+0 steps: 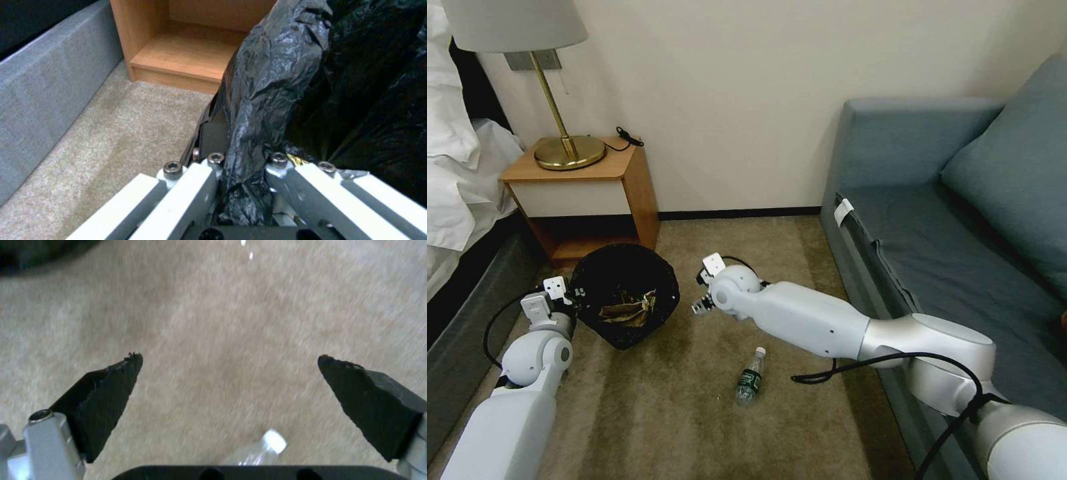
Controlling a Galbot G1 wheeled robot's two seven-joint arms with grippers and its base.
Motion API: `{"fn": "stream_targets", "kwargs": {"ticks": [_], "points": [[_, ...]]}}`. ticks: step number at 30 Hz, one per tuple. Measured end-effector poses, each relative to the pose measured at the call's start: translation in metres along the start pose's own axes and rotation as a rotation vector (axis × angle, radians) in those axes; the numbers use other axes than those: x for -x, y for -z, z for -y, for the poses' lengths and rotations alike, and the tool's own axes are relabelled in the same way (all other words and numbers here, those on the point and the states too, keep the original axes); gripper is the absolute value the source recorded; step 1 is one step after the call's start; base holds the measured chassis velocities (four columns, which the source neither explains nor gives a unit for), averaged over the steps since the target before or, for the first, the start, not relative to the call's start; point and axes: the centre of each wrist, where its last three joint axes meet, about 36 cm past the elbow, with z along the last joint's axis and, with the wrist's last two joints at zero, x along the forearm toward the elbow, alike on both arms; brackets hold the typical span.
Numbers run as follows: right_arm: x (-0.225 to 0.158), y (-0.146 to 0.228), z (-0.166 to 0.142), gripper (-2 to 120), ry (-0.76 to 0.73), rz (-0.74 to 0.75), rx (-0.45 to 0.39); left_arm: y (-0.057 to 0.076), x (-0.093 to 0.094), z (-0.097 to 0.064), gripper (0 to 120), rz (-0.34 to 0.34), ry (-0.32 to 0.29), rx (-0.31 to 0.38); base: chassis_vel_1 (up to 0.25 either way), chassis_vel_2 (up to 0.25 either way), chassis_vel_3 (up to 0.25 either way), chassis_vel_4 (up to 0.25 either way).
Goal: Pick up the trash bin, then pick up the garbage on the floor and place it into the trash bin.
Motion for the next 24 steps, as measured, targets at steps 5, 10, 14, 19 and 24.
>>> {"fn": "stream_targets", "kwargs": {"ticks": [5, 10, 14, 19, 24], "points": [[0.000, -0.018, -0.001, 100, 0.006, -0.035, 0.001, 0.001, 0.001, 0.002, 2, 0.001, -0.003, 0.000, 0.000, 0.000, 0.000, 0.000], [0.001, -0.038, -0.001, 100, 0.011, -0.088, 0.030, -0.001, 0.002, 0.002, 2, -0.004, -0.001, 0.005, 0.000, 0.000, 0.000, 0.000], [0.002, -0.052, -0.001, 100, -0.003, -0.119, 0.039, -0.002, 0.003, 0.002, 2, -0.006, 0.000, 0.006, 0.000, 0.000, 0.000, 0.000], [0.009, -0.074, 0.003, 100, -0.022, -0.163, 0.055, -0.004, 0.003, 0.004, 2, -0.011, 0.000, 0.008, 0.000, 0.000, 0.000, 0.000], [0.013, -0.084, 0.002, 100, -0.015, -0.181, 0.071, -0.007, 0.004, 0.006, 2, -0.014, -0.002, 0.009, 0.000, 0.000, 0.000, 0.000]]}}
